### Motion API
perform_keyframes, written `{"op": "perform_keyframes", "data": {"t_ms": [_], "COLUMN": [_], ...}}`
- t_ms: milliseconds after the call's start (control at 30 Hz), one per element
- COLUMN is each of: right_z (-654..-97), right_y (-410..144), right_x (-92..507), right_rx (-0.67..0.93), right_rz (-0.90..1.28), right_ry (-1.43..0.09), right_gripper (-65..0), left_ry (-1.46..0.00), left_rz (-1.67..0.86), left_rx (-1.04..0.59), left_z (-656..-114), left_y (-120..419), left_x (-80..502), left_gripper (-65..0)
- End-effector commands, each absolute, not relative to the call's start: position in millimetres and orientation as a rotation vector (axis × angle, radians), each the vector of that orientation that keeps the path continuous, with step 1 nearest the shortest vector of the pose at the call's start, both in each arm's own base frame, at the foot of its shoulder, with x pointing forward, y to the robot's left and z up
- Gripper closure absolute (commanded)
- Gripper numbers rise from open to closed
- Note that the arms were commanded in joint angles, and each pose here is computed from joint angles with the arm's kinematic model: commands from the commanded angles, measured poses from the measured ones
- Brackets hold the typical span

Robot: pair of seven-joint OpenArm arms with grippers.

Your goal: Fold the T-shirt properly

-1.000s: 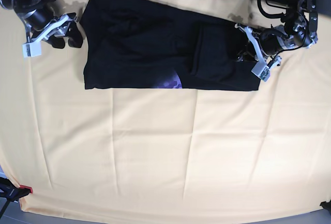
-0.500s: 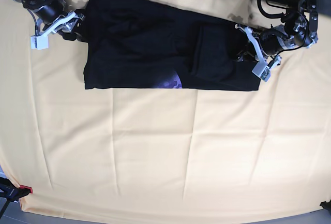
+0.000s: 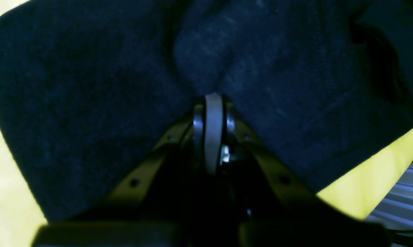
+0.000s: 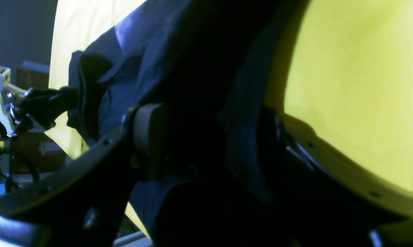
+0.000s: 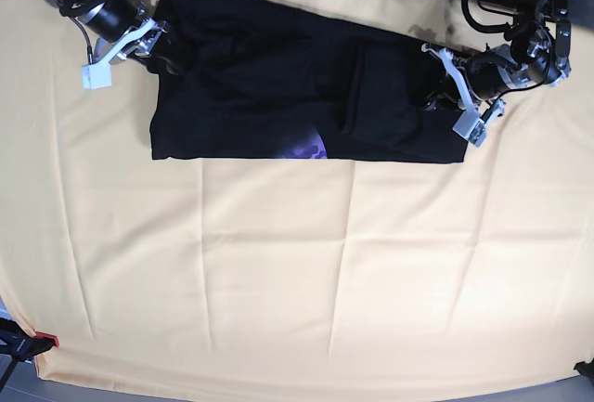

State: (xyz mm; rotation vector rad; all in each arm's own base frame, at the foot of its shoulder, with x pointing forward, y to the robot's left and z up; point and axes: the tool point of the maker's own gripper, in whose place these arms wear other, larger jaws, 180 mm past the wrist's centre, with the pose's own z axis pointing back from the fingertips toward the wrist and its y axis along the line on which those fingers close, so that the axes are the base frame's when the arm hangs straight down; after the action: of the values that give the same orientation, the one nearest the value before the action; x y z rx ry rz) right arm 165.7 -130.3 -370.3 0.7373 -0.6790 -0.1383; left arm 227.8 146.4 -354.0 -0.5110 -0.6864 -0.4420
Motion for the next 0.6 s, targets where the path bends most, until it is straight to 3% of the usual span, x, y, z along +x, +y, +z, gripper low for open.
{"op": "perform_keyframes", "data": {"t_ms": [0,333,567], "right_z": [-363.9,-336.3,-326.1], "right_y": [-131.3,-164.9,-160.4], "right_x": [165.8,168.6,171.5], "right_rx": [0.751,0.763,0.814], "right_rz": [-0.116,-0.070,-0.063], "right_ry": [-0.694,-0.780,-0.815], "right_gripper": [-39.4,-39.5,-49.9], "left_ry": [-0.694,-0.694,-0.699], "left_rz": [-0.453,-0.453,-0.453], "left_rx": [-0.489,-0.489,-0.490], "left_z": [-349.9,-349.8,-349.1], "left_y": [152.0,151.9,151.7], "left_x": [231.2,231.3,232.0], "left_gripper": [0.0,0.0,0.0]}}
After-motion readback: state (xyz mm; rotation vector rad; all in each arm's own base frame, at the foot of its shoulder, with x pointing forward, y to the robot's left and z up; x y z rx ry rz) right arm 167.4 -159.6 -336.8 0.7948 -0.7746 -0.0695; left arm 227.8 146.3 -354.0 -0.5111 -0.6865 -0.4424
